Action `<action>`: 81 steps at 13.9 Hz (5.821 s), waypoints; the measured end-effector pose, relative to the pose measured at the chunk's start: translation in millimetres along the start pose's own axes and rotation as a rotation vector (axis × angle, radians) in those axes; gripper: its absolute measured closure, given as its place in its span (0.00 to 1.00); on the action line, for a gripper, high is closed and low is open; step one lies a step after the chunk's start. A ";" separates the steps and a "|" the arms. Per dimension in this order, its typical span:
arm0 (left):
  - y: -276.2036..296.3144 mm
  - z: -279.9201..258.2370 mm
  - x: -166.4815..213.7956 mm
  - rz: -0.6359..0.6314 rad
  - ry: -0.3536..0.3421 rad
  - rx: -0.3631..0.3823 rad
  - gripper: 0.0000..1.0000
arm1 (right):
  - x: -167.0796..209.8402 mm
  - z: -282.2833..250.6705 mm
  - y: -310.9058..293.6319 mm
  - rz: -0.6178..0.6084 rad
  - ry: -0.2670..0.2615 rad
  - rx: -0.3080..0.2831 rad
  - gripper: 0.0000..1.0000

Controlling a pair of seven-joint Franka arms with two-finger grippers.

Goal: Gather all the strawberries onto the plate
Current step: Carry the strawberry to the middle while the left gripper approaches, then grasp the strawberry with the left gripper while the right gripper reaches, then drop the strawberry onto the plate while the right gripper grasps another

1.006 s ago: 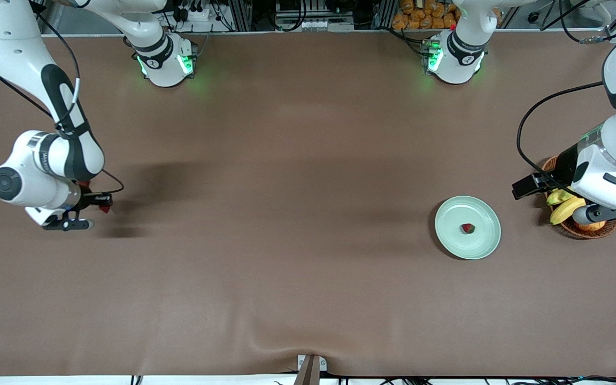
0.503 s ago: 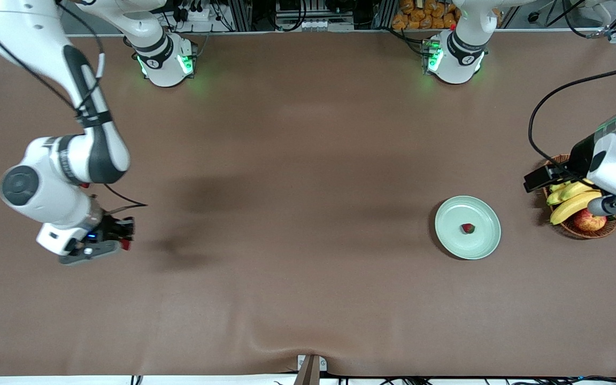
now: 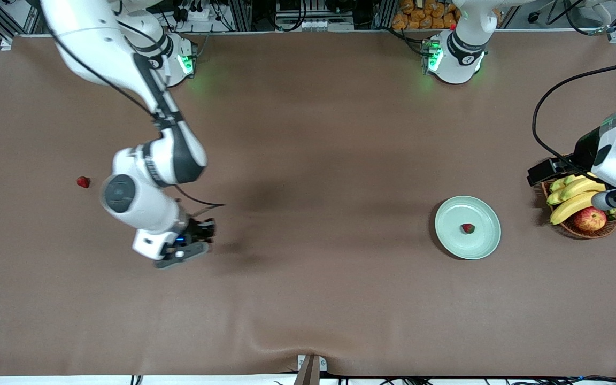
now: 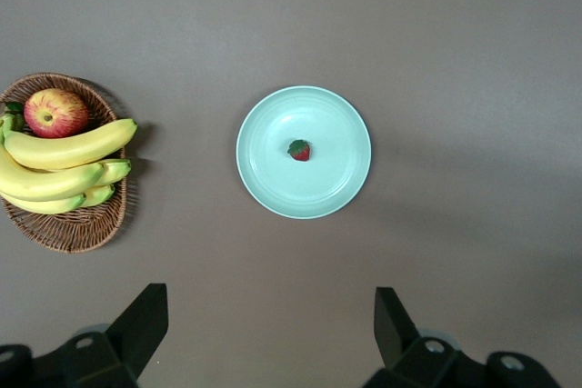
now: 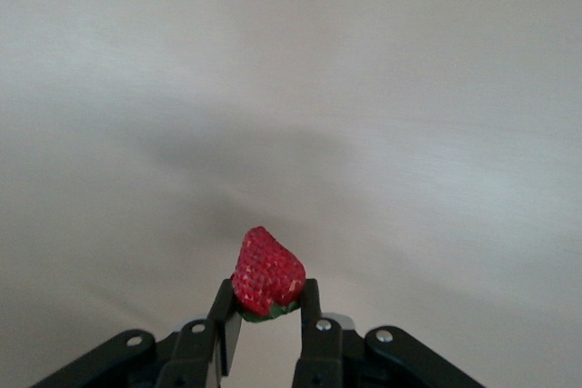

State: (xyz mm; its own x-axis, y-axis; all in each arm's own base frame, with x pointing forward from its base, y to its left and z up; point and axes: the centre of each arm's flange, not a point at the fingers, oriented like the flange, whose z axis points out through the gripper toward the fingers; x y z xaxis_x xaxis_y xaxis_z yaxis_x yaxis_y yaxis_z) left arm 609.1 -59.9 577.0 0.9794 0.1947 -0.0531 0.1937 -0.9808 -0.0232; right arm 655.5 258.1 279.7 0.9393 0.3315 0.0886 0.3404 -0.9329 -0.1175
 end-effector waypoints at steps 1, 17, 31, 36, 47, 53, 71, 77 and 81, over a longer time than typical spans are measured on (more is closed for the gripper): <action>2.9 2.0 -0.6 0.005 -0.004 0.001 0.00 | 4.3 10.8 -27.9 0.014 -0.001 0.005 0.69; 110.7 114.5 17.6 0.011 -0.059 -0.017 0.00 | -14.1 122.0 -312.5 0.134 0.125 0.171 0.43; 333.5 290.0 -55.8 -0.441 0.018 -0.193 0.00 | 54.8 -58.3 53.3 0.288 0.043 0.028 0.00; 361.4 346.0 -79.4 -0.525 0.023 -0.157 0.02 | -18.6 -84.2 222.1 0.377 -0.030 -0.135 0.00; 369.8 381.6 -79.4 -0.545 0.052 -0.149 0.44 | -255.0 -57.6 445.9 0.446 -0.252 -0.063 0.00; 370.5 390.3 -77.9 -0.516 0.081 -0.150 0.67 | -285.3 -10.8 415.0 0.330 -0.337 0.014 0.00; 140.2 308.8 41.7 -0.092 -0.059 0.194 0.67 | -335.6 27.2 406.4 0.212 -0.306 -0.014 0.07; 49.7 342.4 58.7 0.007 -0.152 0.222 0.52 | -335.2 27.3 407.3 0.210 -0.295 -0.022 0.68; 58.8 338.0 56.4 0.022 -0.145 0.212 0.12 | -323.4 21.6 408.2 0.190 -0.268 -0.043 0.67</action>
State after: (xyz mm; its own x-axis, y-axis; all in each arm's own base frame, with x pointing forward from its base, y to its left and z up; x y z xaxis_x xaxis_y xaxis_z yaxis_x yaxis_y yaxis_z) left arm 656.5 -102.4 235.3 0.9620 0.1879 -0.1981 0.1412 -0.9634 -0.2281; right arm 491.6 -226.8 181.7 0.9658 0.1707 -0.1951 0.1610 -0.9848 -0.0644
